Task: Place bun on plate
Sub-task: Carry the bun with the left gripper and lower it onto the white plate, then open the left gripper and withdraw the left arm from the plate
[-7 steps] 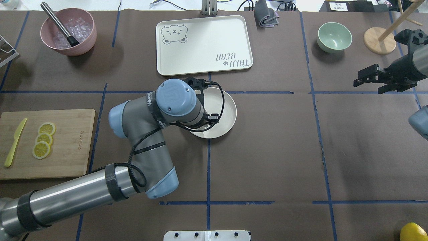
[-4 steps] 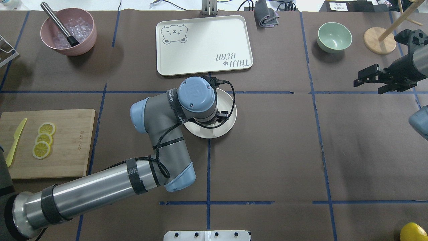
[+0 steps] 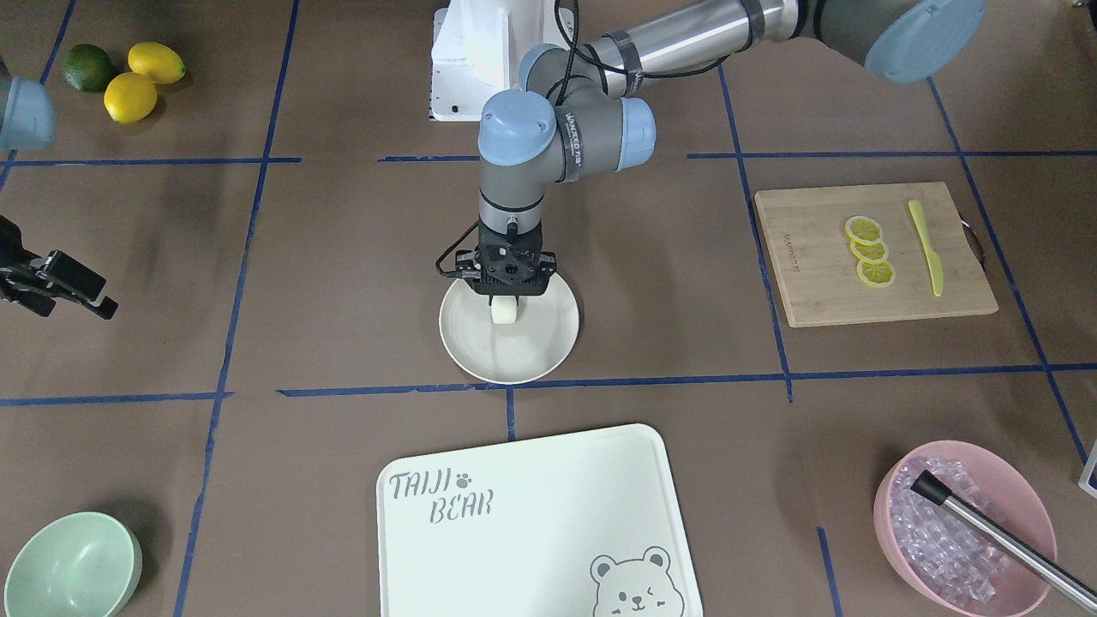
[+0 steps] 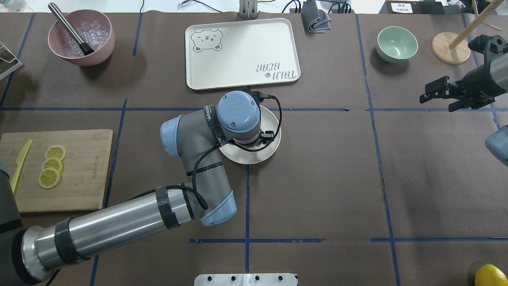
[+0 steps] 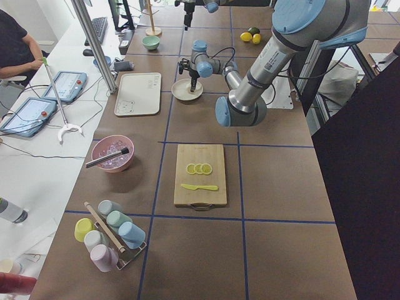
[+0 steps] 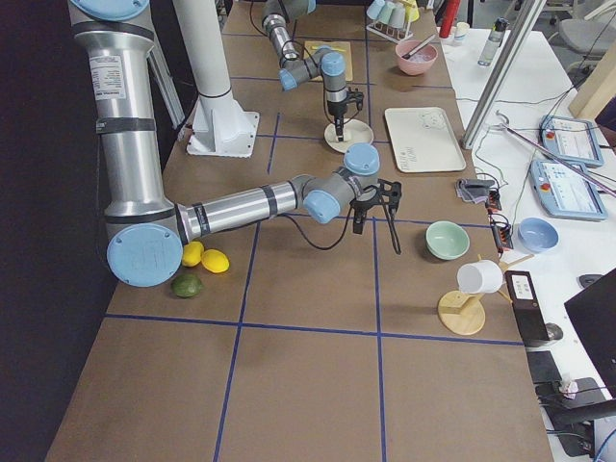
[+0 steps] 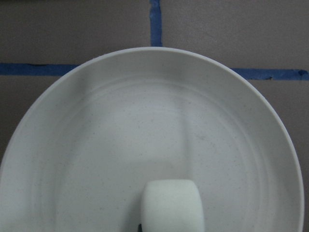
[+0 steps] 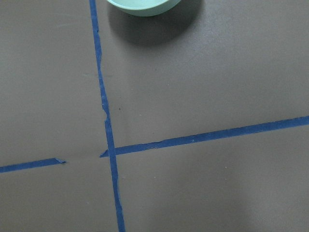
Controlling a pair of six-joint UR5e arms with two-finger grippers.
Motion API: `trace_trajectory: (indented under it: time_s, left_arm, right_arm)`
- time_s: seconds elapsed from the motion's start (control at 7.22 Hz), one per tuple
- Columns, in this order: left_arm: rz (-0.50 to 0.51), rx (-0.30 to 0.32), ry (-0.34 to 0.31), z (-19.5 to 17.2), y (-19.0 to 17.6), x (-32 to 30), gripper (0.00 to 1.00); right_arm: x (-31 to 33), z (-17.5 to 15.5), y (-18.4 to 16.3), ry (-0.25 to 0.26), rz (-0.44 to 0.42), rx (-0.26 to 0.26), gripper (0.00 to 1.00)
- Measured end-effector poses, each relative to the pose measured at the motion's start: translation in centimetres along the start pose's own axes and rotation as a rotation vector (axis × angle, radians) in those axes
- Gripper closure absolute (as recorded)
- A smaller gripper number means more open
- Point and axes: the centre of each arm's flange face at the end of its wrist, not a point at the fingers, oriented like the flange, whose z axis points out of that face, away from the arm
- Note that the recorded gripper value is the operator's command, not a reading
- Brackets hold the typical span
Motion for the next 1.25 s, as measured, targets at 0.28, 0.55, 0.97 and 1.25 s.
trace_trajectory:
  time_s: [0.28, 0.55, 0.97, 1.25]
  left_arm:
    - [0.002, 0.002, -0.001, 0.1, 0.2, 0.0, 0.11]
    - [0.003, 0.004, 0.000, 0.2, 0.2, 0.0, 0.01]
    - [0.004, 0.035, -0.004, -0.3, -0.1, 0.1, 0.00]
    - [-0.006, 0.050, -0.003, -3.6, -1.0, -0.6, 0.00]
  right_arm:
    - [0.1, 0.0, 0.0, 0.001, 0.001, 0.000, 0.00]
    - [0.1, 0.0, 0.1, 0.001, 0.002, -0.001, 0.00]
    - [0.1, 0.1, 0.1, 0.002, 0.001, -0.001, 0.00]
    - [0.1, 0.1, 0.1, 0.002, 0.001, -0.001, 0.00]
